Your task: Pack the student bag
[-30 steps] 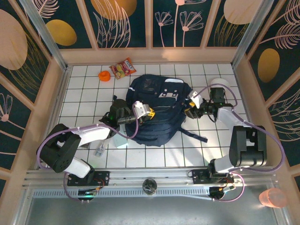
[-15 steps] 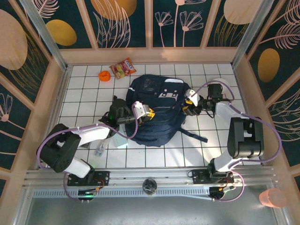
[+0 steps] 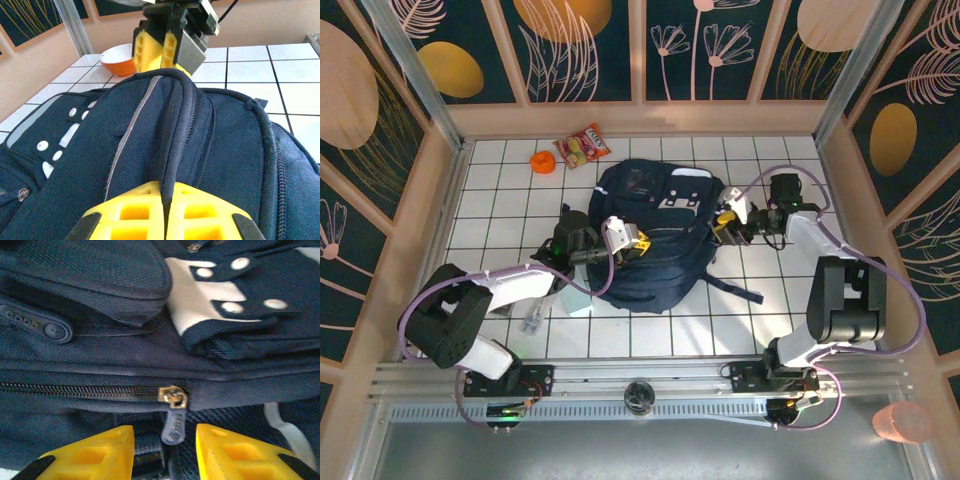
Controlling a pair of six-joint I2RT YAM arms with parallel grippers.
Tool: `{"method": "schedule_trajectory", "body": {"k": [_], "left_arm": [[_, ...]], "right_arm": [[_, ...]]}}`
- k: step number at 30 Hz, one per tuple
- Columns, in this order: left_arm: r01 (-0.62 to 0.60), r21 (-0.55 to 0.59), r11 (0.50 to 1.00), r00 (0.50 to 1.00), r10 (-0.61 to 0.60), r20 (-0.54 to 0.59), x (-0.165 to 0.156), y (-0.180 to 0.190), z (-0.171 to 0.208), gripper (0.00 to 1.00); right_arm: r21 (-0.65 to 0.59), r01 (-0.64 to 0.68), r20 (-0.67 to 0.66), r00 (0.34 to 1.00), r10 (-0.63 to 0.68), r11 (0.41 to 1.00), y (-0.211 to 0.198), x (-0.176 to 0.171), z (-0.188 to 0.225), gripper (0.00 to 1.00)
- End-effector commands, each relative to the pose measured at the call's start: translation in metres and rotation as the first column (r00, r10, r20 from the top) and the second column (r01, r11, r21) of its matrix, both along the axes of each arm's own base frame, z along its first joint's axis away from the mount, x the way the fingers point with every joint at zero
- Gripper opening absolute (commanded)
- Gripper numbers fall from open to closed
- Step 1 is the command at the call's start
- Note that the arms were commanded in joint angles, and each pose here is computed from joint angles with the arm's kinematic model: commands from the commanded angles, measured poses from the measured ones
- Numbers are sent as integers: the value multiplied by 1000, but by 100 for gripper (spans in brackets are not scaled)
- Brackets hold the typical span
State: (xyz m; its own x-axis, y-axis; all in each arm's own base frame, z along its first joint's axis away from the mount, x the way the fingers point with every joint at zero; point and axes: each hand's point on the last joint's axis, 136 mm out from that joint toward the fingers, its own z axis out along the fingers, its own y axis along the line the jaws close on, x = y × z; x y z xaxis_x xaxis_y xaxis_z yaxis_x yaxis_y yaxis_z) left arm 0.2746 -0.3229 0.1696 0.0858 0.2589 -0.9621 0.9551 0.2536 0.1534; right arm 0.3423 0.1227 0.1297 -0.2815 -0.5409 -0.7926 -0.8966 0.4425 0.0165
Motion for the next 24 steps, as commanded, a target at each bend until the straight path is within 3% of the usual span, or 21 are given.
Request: {"method": "schedule_trajectory", "body": {"k": [1, 12, 24], "left_arm": [[77, -94, 993, 991, -66, 113, -6, -8, 43, 0], [85, -101, 991, 990, -72, 123, -8, -8, 46, 0], [70, -104, 992, 991, -56, 125, -7, -5, 46, 0]], "right_arm": [[14, 83, 18, 996, -83, 996, -11, 12, 9, 44], [57, 7, 0, 1000, -7, 998, 8, 24, -5, 49], [72, 1, -100, 995, 6, 997, 16, -12, -11, 34]]}}
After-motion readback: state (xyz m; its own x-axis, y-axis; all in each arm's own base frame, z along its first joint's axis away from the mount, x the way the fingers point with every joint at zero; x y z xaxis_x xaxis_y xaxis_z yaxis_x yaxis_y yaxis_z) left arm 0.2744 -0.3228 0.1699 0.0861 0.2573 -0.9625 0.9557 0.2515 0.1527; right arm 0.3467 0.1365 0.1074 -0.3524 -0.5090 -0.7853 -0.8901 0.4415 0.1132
